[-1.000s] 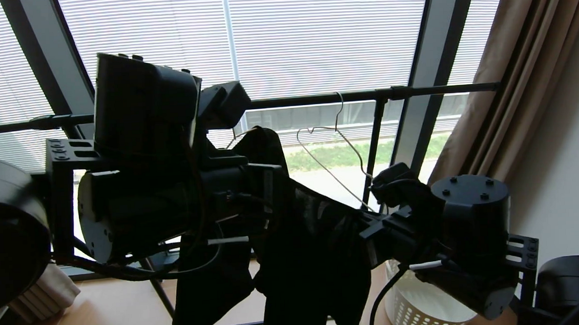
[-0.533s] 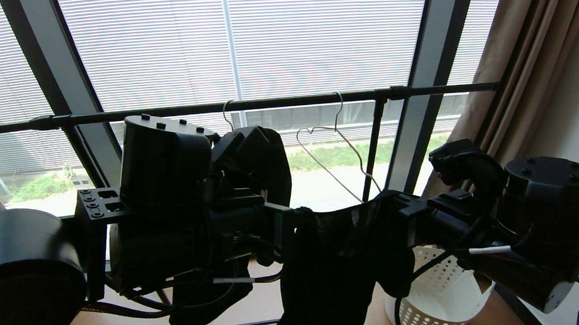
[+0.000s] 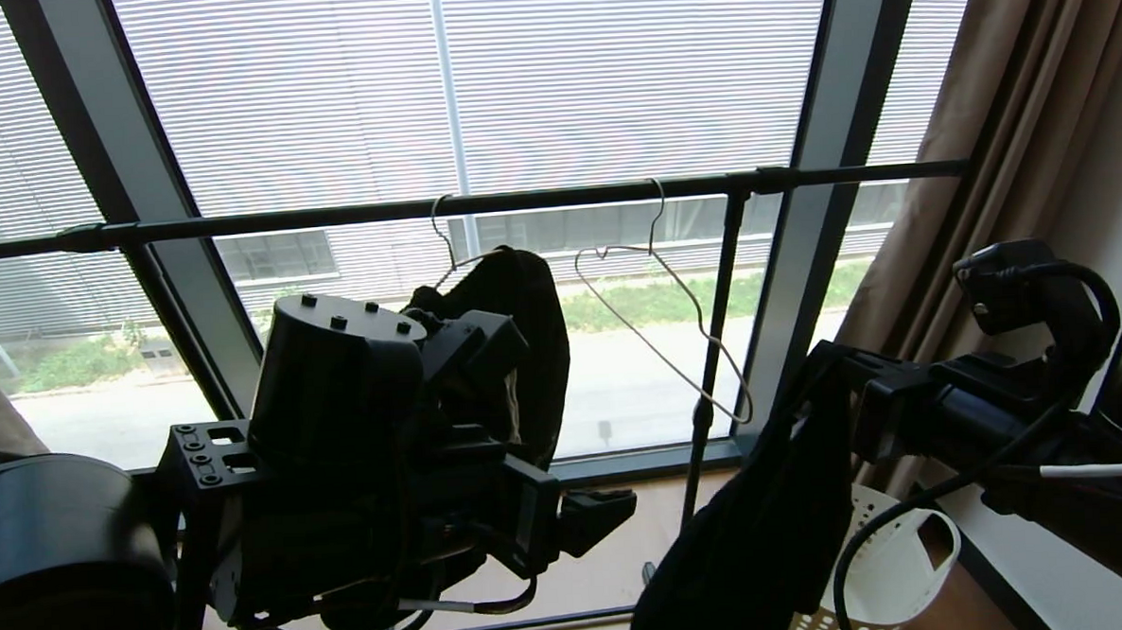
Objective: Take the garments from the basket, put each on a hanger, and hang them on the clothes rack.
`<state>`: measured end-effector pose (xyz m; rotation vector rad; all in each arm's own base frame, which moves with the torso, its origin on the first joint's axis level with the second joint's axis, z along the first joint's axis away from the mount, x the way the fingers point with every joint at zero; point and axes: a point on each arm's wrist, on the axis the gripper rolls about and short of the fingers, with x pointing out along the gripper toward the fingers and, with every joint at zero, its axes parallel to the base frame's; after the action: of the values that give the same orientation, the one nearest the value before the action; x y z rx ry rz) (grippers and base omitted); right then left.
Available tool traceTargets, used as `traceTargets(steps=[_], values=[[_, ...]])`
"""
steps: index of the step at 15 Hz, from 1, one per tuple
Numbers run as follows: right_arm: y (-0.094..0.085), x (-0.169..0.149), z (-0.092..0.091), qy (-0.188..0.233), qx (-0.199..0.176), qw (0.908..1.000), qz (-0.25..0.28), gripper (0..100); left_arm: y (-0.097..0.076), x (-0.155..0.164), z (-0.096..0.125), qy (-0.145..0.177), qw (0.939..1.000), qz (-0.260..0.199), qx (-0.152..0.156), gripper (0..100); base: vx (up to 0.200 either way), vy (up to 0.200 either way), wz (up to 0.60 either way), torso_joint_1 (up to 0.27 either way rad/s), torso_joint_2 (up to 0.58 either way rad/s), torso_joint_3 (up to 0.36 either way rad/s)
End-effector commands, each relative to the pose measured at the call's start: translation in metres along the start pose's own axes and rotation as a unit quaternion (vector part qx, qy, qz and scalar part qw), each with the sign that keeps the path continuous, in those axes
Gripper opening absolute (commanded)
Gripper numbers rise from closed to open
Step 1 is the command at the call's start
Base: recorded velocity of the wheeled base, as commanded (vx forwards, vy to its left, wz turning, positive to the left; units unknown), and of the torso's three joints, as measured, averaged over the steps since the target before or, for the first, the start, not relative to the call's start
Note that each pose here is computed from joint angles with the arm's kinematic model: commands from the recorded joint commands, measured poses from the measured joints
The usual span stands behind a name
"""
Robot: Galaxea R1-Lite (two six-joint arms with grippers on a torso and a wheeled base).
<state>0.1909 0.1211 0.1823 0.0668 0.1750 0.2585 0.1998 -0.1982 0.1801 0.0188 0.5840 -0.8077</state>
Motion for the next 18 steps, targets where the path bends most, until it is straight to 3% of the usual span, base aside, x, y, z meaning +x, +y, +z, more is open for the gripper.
traceTargets(steps=[1, 8, 13, 15, 18], values=[[-0.008, -0.011, -0.001, -0.004, 0.003, 1.0, 0.003, 0, 0.007, -0.001, -0.004, 0.001, 0.9999, 0.014, 0.006, 100, 0.0, 0.0, 0.0, 0.0, 0.0, 0.0], [-0.039, -0.002, 0.004, -0.008, 0.013, 0.9992, -0.038, 0, 0.008, 0.0, -0.003, -0.009, 0.9997, 0.019, 0.008, 100, 0.0, 0.0, 0.0, 0.0, 0.0, 0.0], [-0.039, -0.003, 0.005, -0.009, 0.013, 0.9992, -0.038, 0, 0.008, 0.004, -0.004, -0.006, 0.9998, 0.02, 0.006, 100, 0.0, -0.16, 0.0, -0.001, 0.0, 0.001], [-0.039, -0.003, 0.004, -0.008, 0.013, 0.9992, -0.038, 0, 0.009, 0.005, -0.005, -0.004, 0.9998, 0.021, 0.004, 100, 0.2, -0.2, 0.0, 0.007, 0.0, 0.007], [-0.039, -0.004, 0.004, -0.009, 0.013, 0.9992, -0.038, 0, 0.009, 0.005, -0.005, -0.004, 0.9998, 0.021, 0.005, 100, 0.0, 0.0, 0.0, 0.0, 0.0, 0.0]])
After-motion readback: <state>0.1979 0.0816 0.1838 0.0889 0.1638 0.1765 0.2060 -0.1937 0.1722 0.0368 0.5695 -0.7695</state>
